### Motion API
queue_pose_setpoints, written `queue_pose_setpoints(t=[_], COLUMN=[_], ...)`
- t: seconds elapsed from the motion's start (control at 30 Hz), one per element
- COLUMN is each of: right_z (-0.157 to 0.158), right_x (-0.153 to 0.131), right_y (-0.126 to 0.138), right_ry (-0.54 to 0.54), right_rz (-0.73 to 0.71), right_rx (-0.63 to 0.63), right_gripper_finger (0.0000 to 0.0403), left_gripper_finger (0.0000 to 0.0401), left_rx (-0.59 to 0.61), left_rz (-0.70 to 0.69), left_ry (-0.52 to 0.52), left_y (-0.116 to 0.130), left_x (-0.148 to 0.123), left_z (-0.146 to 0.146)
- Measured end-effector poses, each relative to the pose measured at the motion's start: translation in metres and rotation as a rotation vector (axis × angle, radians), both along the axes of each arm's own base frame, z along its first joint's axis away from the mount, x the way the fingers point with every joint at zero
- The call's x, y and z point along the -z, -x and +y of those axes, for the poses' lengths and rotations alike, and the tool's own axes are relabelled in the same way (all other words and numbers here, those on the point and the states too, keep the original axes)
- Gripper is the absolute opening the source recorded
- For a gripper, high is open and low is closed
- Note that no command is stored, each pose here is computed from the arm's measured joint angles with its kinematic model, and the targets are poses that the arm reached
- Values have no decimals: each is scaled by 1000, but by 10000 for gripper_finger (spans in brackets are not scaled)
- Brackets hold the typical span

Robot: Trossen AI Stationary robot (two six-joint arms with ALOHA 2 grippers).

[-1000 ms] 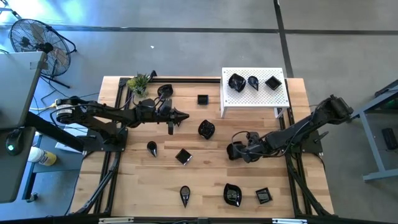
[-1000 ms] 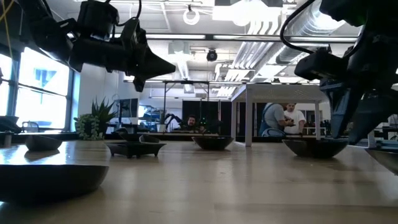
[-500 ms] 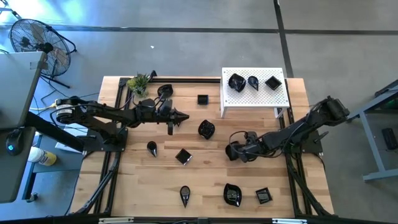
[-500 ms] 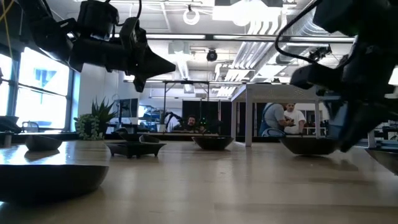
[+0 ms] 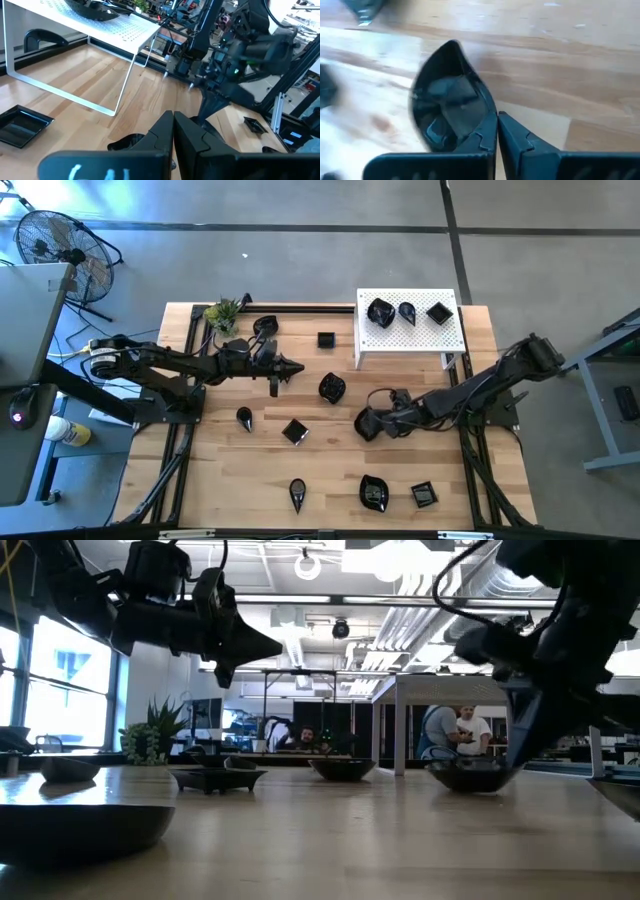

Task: Pick & Place Mini shaped plates
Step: Stack the black leaf-shaped plate on top of the black leaf-shaped plate on the shelf

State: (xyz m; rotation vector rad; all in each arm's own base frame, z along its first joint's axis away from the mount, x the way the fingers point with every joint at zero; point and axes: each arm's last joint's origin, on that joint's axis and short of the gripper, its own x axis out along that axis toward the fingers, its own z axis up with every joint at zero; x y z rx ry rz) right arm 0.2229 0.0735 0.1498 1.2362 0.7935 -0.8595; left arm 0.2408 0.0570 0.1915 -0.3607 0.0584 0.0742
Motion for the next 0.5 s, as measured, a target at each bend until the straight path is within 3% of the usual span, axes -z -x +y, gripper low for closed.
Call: queue_pose_setpoints(t=[0.27, 0.4, 0.5], right_z=[-31, -62, -92], right_x=[-57, -105, -138], right_y=[0, 0, 7], right_ry=[29, 126, 194], right_rz=[-217, -330, -318], right_rx=[-24, -41, -38], right_gripper_finger=[1, 1, 1], left_gripper_finger=[9, 9, 9], left_rx=[0, 0, 0], left_rz=[0, -1, -1], left_ry=[0, 0, 0], left_y=[0, 0, 0], left_x=[0, 0, 0], left_z=[0, 0, 0])
